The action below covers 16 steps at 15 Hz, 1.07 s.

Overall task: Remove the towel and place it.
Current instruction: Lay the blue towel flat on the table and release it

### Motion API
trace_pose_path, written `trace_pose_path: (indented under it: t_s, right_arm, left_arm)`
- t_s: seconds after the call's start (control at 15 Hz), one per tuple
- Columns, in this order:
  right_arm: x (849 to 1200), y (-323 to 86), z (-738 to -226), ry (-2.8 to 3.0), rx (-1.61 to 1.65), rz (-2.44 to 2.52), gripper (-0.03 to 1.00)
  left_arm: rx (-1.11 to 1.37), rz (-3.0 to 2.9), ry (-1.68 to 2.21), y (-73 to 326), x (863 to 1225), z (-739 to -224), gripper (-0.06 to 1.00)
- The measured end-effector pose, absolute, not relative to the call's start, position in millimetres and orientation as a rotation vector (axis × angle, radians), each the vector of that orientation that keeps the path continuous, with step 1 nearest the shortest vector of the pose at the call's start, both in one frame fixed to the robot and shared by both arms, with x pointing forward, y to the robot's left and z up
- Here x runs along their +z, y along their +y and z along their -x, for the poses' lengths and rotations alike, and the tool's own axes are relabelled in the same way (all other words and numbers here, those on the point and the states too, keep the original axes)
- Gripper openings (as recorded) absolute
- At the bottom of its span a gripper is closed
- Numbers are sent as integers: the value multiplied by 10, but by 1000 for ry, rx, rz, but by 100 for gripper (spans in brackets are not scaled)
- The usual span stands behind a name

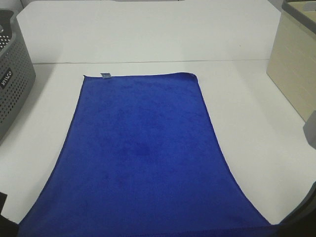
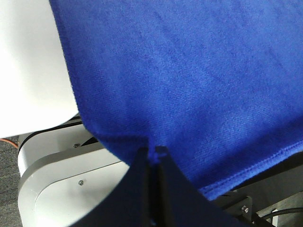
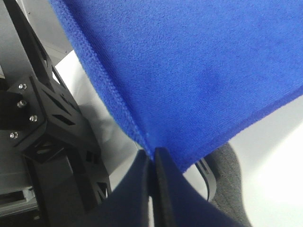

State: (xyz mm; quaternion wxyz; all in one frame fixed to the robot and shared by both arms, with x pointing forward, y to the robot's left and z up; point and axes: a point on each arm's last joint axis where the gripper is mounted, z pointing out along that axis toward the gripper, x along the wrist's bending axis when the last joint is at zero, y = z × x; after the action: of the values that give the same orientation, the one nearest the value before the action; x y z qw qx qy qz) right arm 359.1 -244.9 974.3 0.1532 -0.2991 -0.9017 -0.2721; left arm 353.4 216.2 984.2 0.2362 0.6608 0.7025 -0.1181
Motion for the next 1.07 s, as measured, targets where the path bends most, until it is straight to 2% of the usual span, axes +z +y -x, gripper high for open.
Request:
trace_pose_path:
  t_s: [0.47,1.07]
  right_arm:
    - [9720,-2475,-3486,-2652,-758,761,2]
    - [9740,-2468,-3418,-2648,-768,583,2]
  left_arm:
    - [-480,-1903,1973,1996,9606,-3190,0]
    - [-464,-1861,2063,1990,9586,-3161,0]
